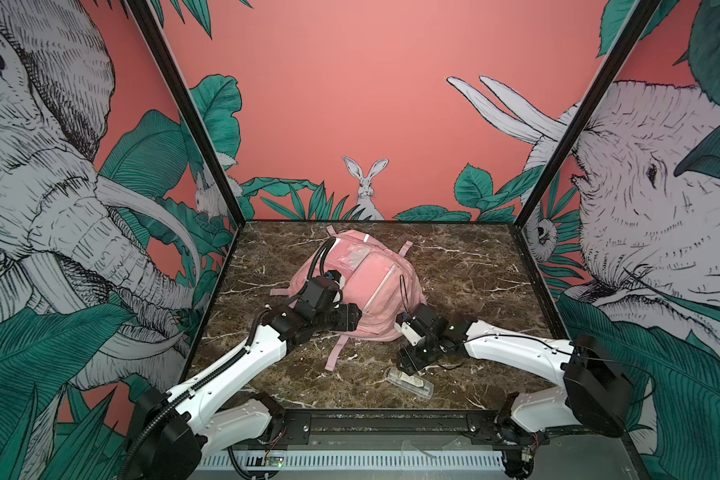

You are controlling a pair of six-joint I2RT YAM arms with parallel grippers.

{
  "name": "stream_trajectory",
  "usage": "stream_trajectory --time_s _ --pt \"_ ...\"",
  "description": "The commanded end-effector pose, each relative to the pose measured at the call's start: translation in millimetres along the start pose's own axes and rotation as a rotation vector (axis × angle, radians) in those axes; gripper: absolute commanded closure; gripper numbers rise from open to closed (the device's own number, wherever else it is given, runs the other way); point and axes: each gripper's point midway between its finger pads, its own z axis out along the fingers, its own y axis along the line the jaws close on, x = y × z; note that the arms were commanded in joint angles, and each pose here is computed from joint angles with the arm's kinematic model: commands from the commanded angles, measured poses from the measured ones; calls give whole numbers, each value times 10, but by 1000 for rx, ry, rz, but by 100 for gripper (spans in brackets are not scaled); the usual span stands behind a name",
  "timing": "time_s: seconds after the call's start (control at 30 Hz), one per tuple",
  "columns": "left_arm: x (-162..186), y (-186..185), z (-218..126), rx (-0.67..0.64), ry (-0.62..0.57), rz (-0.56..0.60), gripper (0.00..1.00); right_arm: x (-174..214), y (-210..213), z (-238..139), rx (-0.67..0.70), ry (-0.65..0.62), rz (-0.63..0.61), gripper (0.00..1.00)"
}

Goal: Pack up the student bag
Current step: 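Release the backpack and move both grippers down toward the clear pencil case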

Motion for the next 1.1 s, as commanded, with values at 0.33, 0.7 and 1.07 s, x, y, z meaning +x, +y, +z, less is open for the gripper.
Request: stream_trajectory --time_s 0.33,0.7,1.07 --pt "958 -186 139 6 205 61 27 385 -34 92 -55 59 55 23" --pt "1098 -262 281 25 239 37 27 606 -95 23 8 66 3 21" --pt "1247 -236 296 34 281 15 27 717 35 150 -15 62 11 21"
